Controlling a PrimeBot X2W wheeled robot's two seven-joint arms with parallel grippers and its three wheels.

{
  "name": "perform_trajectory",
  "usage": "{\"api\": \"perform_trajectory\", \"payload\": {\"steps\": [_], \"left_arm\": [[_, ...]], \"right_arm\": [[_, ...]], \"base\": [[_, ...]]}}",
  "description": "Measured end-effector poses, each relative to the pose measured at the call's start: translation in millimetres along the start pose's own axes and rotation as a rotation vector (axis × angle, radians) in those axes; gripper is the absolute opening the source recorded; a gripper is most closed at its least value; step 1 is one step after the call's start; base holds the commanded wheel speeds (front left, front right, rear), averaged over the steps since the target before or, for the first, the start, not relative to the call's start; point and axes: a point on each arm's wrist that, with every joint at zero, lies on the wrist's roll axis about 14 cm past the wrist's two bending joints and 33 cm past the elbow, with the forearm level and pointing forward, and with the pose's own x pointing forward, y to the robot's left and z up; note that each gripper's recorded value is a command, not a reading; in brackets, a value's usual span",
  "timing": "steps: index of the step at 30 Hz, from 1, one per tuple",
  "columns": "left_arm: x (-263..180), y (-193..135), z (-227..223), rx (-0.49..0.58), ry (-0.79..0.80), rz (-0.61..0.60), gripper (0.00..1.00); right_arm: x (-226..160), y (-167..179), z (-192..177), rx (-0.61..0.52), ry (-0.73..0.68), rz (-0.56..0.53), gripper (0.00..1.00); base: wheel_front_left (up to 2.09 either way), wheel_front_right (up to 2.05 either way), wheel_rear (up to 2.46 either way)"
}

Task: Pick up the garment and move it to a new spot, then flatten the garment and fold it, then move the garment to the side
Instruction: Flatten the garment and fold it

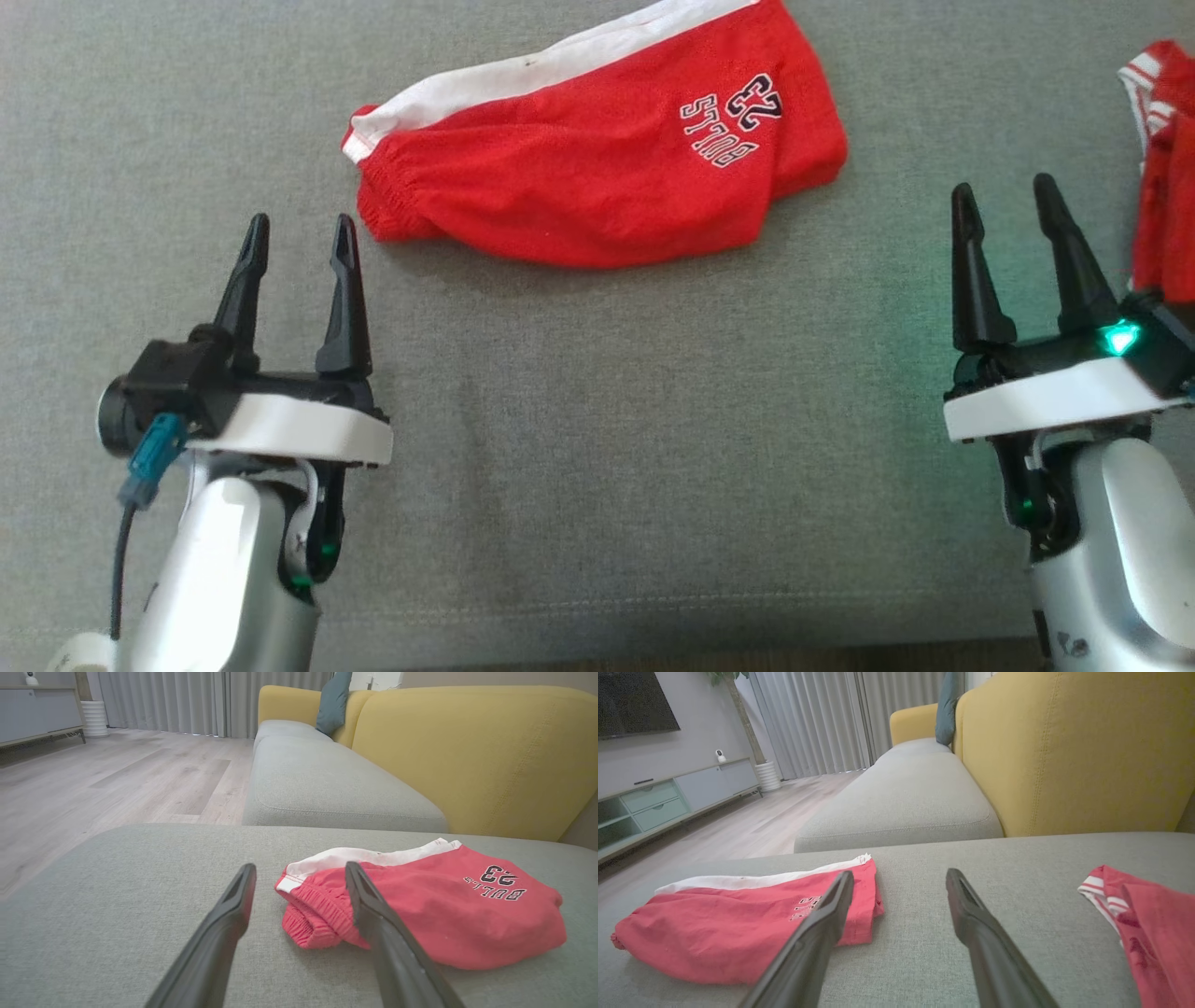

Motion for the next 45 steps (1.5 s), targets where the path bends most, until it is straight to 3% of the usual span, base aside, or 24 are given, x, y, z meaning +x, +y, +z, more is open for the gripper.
{"api": "perform_trajectory", "payload": {"steps": [6, 13, 21, 22, 24, 25, 34, 39, 41, 45], "left_arm": [[5.1, 0.7, -8.3, -0.008, 0.014, -0.002, 1.00], [24.6, 3.7, -9.9, -0.011, -0.005, -0.009, 1.00], [23.7, 15.0, -22.0, -0.012, 0.023, 0.022, 1.00], [23.5, 15.5, -22.3, -0.012, 0.024, 0.023, 1.00], [23.5, 16.3, -21.9, -0.013, 0.023, 0.027, 1.00], [23.7, 16.2, -21.2, -0.013, 0.021, 0.027, 1.00], [25.2, 11.0, -10.7, -0.009, -0.006, 0.008, 1.00], [21.2, 5.6, -8.7, -0.006, -0.005, -0.003, 1.00], [13.2, -0.1, -10.3, -0.013, 0.008, -0.013, 1.00], [8.4, -4.6, -11.4, -0.017, 0.016, -0.022, 1.00]], "right_arm": [[10.8, 4.4, -34.6, 0.001, 0.165, 0.027, 1.00], [71.2, 20.3, -46.8, -0.051, 0.267, 0.128, 1.00], [90.5, 25.2, -103.5, -0.059, 0.515, 0.150, 1.00], [94.1, 26.1, -102.5, -0.062, 0.522, 0.152, 0.96], [97.6, 27.4, -102.2, -0.066, 0.550, 0.153, 0.40], [98.1, 28.5, -101.2, -0.067, 0.557, 0.155, 0.00], [74.4, 41.1, -91.0, 0.025, 0.510, 0.160, 0.00], [39.4, 35.8, -95.8, 0.101, 0.484, 0.106, 0.00], [6.6, 19.6, -94.3, 0.157, 0.453, 0.026, 0.00], [-8.1, 1.9, -89.5, 0.173, 0.432, -0.040, 0.00]], "base": [[0.00, 0.00, 0.00], [0.00, 0.00, 0.00], [0.00, 0.00, 0.00], [0.00, 0.00, 0.00], [0.00, 0.00, 0.00], [0.00, 0.00, 0.00], [0.00, 0.00, 0.00], [0.00, 0.00, 0.00], [0.00, 0.00, 0.00], [0.00, 0.00, 0.00]]}}
